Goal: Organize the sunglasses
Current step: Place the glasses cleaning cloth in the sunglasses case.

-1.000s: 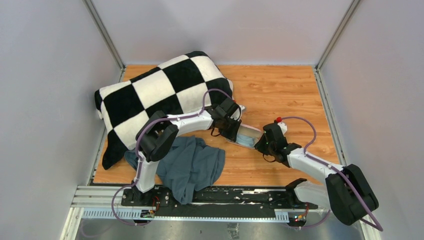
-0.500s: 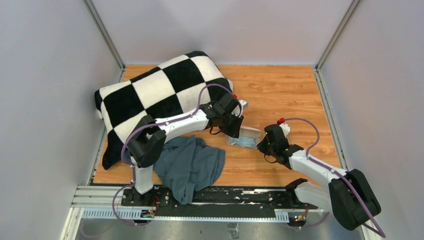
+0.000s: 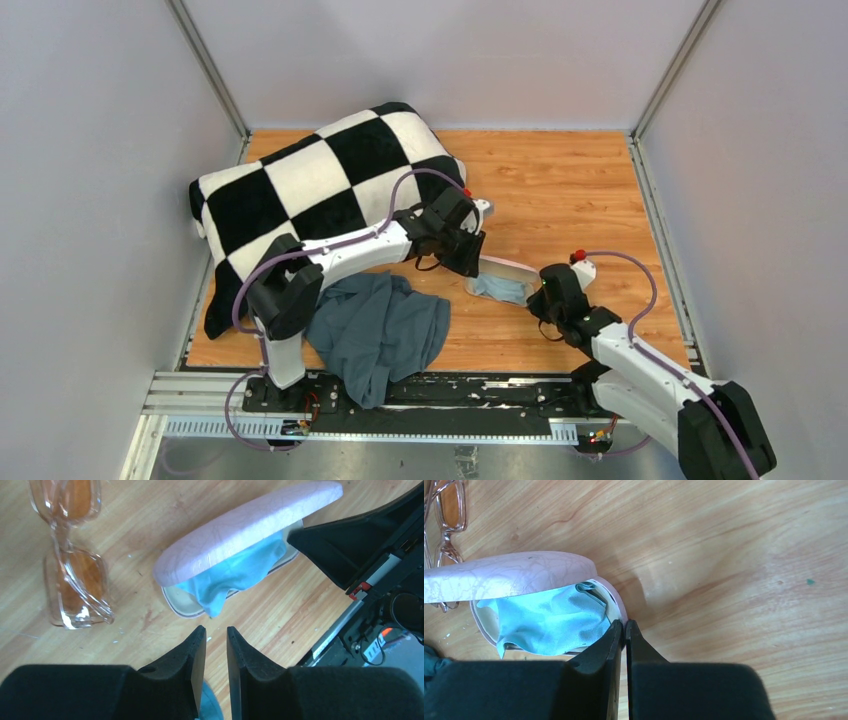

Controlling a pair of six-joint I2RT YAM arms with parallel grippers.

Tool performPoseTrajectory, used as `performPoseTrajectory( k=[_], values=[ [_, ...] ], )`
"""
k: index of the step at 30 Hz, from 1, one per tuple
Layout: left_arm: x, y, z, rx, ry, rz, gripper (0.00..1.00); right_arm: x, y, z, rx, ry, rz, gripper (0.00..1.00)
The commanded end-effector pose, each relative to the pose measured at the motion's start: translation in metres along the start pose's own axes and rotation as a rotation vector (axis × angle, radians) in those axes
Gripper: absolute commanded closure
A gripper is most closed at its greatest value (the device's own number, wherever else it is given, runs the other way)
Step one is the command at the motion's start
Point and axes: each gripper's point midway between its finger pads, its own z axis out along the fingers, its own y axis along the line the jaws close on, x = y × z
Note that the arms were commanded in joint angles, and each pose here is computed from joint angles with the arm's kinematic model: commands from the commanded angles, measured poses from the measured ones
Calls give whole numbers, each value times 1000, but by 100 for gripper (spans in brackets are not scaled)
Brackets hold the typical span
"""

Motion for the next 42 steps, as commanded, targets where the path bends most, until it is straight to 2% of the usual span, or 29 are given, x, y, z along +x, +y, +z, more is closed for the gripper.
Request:
performPoseTrajectory(
  k=[1,5,10,14,25,34,42],
  values=[
    [13,-24,7,93,12,-37,72,6,-32,0,104,-10,3,100],
    [21,-41,28,120,21,-39,78,9,-34,-1,108,-4,5,100],
    [20,-29,44,70,-24,-65,86,6,-31,-2,99,-5,1,100],
    [22,-16,51,16,-29,-54,87,6,-32,-3,94,-8,0,100],
    [51,8,88,-40,57,-55,89,8,-34,-3,100,-4,2,100],
    [48,14,71,-84,89,40,88,8,-36,-5,98,-10,8,100],
    [31,-11,42,-6,63,80,80,5,-34,-7,89,-15,9,100]
  ],
)
